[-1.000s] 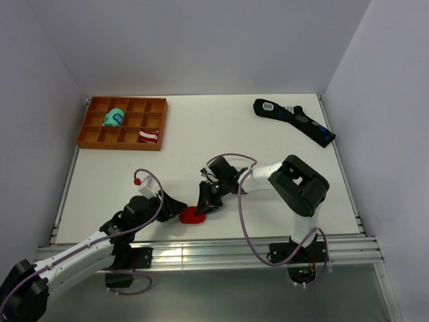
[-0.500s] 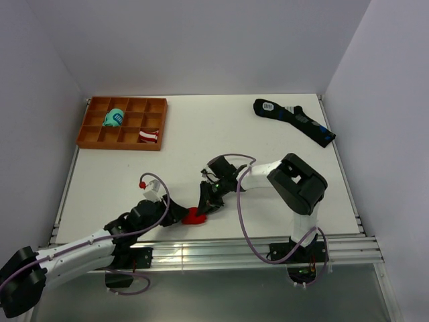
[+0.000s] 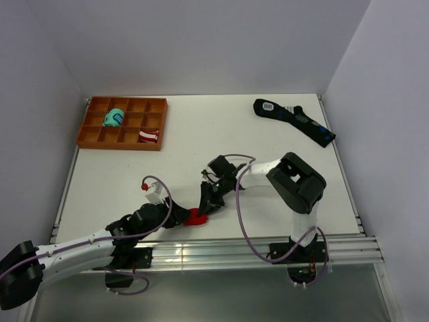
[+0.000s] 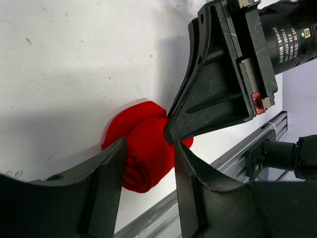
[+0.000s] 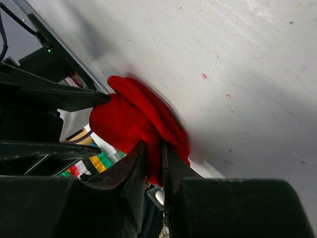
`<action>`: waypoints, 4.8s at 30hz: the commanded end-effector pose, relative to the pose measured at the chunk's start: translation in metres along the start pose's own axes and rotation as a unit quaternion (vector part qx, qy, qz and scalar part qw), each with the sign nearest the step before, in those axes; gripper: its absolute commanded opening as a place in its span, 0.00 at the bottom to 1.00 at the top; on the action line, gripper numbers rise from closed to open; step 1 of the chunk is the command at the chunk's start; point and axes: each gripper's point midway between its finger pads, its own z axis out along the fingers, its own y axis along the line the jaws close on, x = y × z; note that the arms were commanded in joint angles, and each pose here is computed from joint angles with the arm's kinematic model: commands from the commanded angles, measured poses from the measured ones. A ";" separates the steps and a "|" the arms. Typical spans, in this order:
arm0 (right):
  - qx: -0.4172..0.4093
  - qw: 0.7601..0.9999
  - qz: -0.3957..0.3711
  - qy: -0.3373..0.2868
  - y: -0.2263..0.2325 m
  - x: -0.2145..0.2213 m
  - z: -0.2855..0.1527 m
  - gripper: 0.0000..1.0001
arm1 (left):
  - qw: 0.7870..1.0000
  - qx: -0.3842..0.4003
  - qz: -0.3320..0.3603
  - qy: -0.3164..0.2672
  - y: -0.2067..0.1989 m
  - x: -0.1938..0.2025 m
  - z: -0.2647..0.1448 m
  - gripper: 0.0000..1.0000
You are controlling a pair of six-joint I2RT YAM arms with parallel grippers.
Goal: Roll the socks
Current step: Roll the sock at the center of the board.
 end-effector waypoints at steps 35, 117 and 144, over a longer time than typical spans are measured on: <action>0.206 0.976 0.066 0.014 -0.109 0.011 -0.010 0.14 | 0.996 -0.080 0.031 0.012 0.047 0.032 0.003 0.47; -0.008 0.933 -0.201 -0.298 -0.014 -0.007 -0.076 0.55 | 0.939 -0.264 0.007 0.219 0.053 0.062 0.008 0.00; -0.014 0.927 -0.233 -0.293 -0.014 0.017 -0.070 0.58 | 0.935 -0.264 0.007 0.237 0.050 0.067 0.014 0.00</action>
